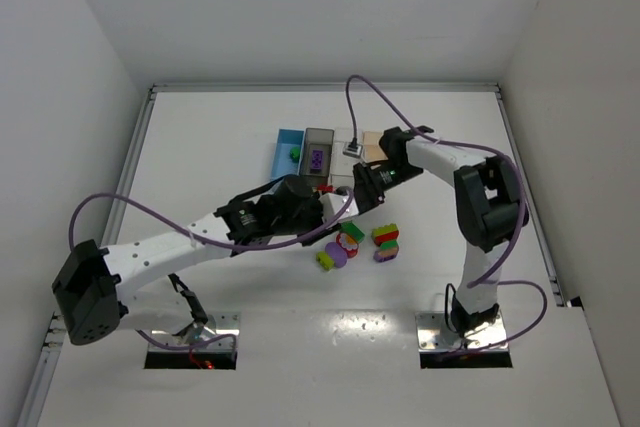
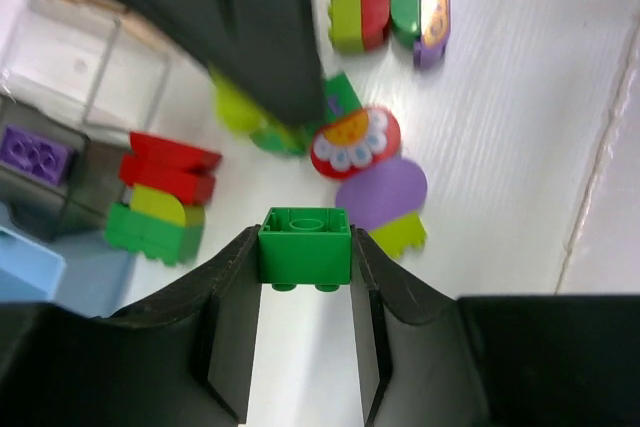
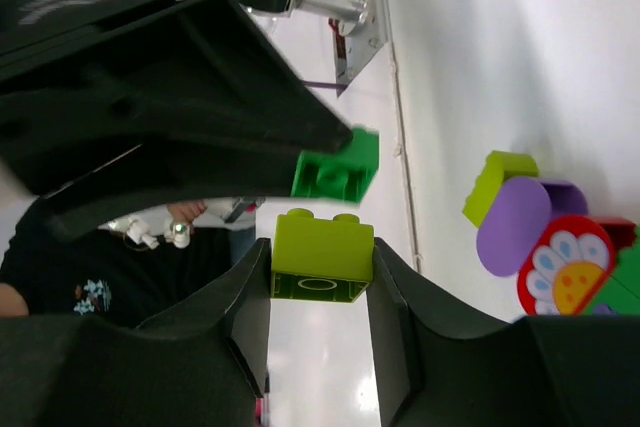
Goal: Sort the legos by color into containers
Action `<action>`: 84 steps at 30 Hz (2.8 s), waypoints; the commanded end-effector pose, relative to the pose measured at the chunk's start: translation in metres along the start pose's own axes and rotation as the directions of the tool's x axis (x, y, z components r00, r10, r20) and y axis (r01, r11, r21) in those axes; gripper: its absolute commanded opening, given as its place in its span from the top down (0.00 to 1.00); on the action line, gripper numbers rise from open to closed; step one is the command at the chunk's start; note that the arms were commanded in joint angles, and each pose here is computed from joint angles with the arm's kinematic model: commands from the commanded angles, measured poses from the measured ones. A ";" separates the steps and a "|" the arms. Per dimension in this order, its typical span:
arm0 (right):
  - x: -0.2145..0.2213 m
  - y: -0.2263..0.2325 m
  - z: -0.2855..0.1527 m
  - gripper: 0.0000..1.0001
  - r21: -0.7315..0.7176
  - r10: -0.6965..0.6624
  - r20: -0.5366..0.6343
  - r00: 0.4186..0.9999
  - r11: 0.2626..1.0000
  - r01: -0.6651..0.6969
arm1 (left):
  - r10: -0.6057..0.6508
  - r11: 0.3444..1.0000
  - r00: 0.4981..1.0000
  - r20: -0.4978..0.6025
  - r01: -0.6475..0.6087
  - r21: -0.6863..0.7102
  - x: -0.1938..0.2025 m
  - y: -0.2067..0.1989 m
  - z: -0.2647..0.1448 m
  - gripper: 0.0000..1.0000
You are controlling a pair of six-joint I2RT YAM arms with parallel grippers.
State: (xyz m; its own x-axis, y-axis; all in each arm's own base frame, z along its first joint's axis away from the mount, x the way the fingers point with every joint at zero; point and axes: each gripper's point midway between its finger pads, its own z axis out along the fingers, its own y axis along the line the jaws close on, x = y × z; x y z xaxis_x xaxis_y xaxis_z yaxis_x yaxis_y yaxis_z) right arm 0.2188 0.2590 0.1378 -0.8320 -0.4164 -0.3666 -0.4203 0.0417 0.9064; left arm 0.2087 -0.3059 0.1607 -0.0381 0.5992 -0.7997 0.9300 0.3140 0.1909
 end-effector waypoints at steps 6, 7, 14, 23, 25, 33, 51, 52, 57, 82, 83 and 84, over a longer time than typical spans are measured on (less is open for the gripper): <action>-0.018 0.011 -0.043 1.00 0.054 -0.120 0.142 0.983 0.992 0.113 | -0.100 0.981 0.994 -0.032 0.094 -0.168 0.029 0.037 -0.026 0.78; -0.019 0.011 -0.044 1.00 0.070 -0.146 0.139 0.979 0.988 0.138 | -0.119 0.972 0.993 -0.026 0.111 -0.207 0.030 0.047 -0.028 0.78; -0.042 -0.020 -0.078 1.00 0.400 -0.228 0.183 0.956 0.906 0.140 | -0.301 0.831 0.952 0.054 0.289 -0.474 0.011 0.168 -0.046 0.67; -0.058 -0.034 -0.117 1.00 0.702 -0.340 0.211 0.916 0.705 0.100 | -0.496 0.757 0.868 0.018 0.443 -0.481 0.033 0.239 -0.006 0.63; -0.062 -0.031 -0.119 1.00 0.711 -0.357 0.217 0.908 0.695 0.103 | -0.531 0.740 0.847 -0.018 0.453 -0.497 0.053 0.244 0.007 0.62; -0.063 -0.032 -0.120 1.00 0.711 -0.355 0.211 0.911 0.695 0.106 | -0.609 0.691 0.792 -0.053 0.496 -0.526 0.090 0.255 0.026 0.52; -0.137 -0.076 -0.121 0.95 0.803 -0.390 0.204 0.898 0.591 0.075 | -0.483 0.658 0.840 0.247 0.534 -0.530 -0.012 0.272 -0.064 0.26; -0.145 -0.077 -0.116 0.93 0.809 -0.400 0.192 0.896 0.581 0.086 | -0.490 0.644 0.837 0.243 0.536 -0.546 -0.008 0.273 -0.071 0.26; -0.154 -0.124 -0.105 0.90 0.862 -0.354 0.146 0.924 0.503 0.056 | -0.500 0.632 0.832 0.242 0.541 -0.555 0.005 0.260 -0.104 0.00; -0.171 -0.050 -0.096 0.33 0.855 -0.489 0.169 0.856 0.505 0.120 | -0.316 0.908 0.937 0.147 0.343 -0.239 0.010 0.145 -0.094 0.03; -0.164 -0.033 -0.111 0.33 0.877 -0.514 0.151 0.844 0.463 0.125 | -0.299 0.924 0.944 0.135 0.322 -0.205 0.009 0.133 -0.091 0.04; -0.157 -0.028 -0.122 0.33 0.890 -0.520 0.138 0.843 0.439 0.125 | -0.273 0.946 0.955 0.115 0.288 -0.151 0.008 0.116 -0.082 0.04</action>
State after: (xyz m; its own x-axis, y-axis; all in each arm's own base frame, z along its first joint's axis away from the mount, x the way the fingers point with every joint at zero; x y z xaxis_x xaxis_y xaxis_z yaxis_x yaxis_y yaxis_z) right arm 0.4138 0.2325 0.1316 -0.6316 -0.2807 -0.7227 -0.5937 0.7746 0.2181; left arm 0.3212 -0.1718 0.2186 -0.3530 0.3465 -0.8691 0.6688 0.7430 0.0246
